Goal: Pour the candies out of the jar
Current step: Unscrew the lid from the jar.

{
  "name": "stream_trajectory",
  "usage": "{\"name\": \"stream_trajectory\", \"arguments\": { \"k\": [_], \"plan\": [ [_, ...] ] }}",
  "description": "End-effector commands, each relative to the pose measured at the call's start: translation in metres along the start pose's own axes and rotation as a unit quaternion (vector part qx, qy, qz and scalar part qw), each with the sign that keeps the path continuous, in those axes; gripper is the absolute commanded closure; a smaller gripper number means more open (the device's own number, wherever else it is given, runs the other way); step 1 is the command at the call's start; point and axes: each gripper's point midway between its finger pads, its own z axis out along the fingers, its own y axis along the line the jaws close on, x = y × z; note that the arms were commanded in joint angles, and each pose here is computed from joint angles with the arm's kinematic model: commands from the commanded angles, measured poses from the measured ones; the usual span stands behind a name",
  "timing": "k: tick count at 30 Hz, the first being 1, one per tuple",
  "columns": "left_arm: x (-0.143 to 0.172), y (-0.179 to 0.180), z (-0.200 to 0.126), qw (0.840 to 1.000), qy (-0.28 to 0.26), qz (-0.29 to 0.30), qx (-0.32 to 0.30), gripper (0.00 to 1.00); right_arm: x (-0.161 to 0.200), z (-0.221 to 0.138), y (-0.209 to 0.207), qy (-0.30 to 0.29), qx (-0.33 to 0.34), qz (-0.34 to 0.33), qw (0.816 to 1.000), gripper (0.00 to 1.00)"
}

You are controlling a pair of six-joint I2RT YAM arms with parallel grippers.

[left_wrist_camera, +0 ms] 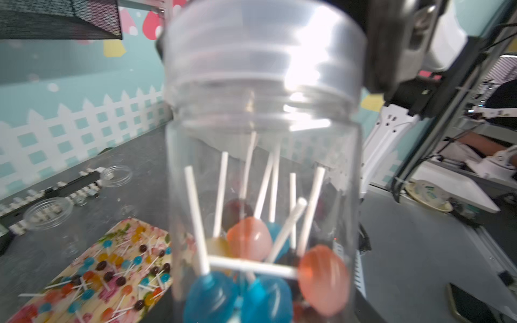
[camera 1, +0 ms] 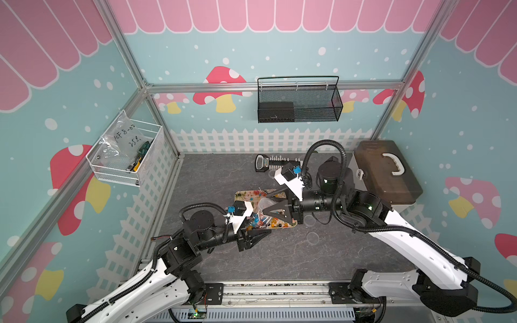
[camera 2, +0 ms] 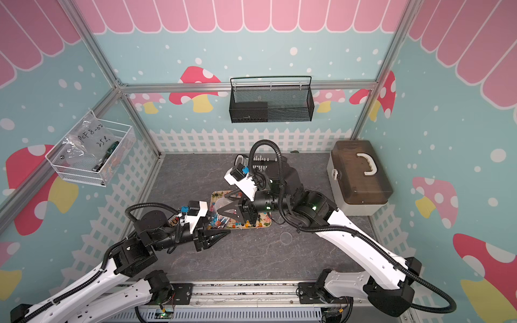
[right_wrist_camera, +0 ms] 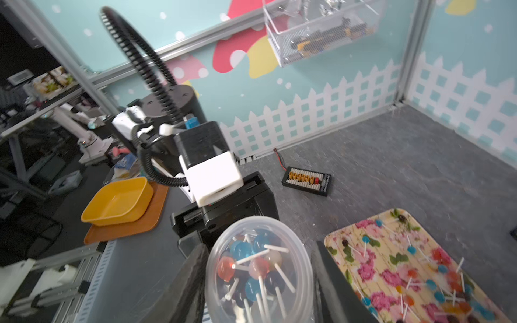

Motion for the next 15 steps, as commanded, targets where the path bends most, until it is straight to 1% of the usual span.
{"name": "stream_trajectory", "arguments": {
  "k": [1,7,10,12,15],
  "plan": [
    [-0.014,-0.002,-0.003,1.000,-0.028,0.012,0.002,0.56,-0.001,0.005,0.005,0.001,-0.014,0.002,1.000,0.36],
    [-0.016,-0.006,-0.006,0.999,-0.029,0.003,0.015,0.56,-0.003,0.007,0.009,-0.002,-0.025,-0.005,1.000,0.56],
    [-0.017,-0.016,-0.010,0.999,-0.021,-0.009,0.041,0.56,-0.008,0.003,0.012,-0.012,-0.028,-0.029,0.999,0.59],
    [-0.021,-0.027,-0.016,0.997,-0.021,-0.020,0.072,0.56,-0.013,-0.002,0.017,-0.016,-0.033,-0.057,0.998,0.60],
    [-0.031,-0.046,-0.025,0.991,-0.020,-0.043,0.127,0.56,-0.025,-0.013,0.033,-0.026,-0.060,-0.118,0.991,0.61]
  ]
}}
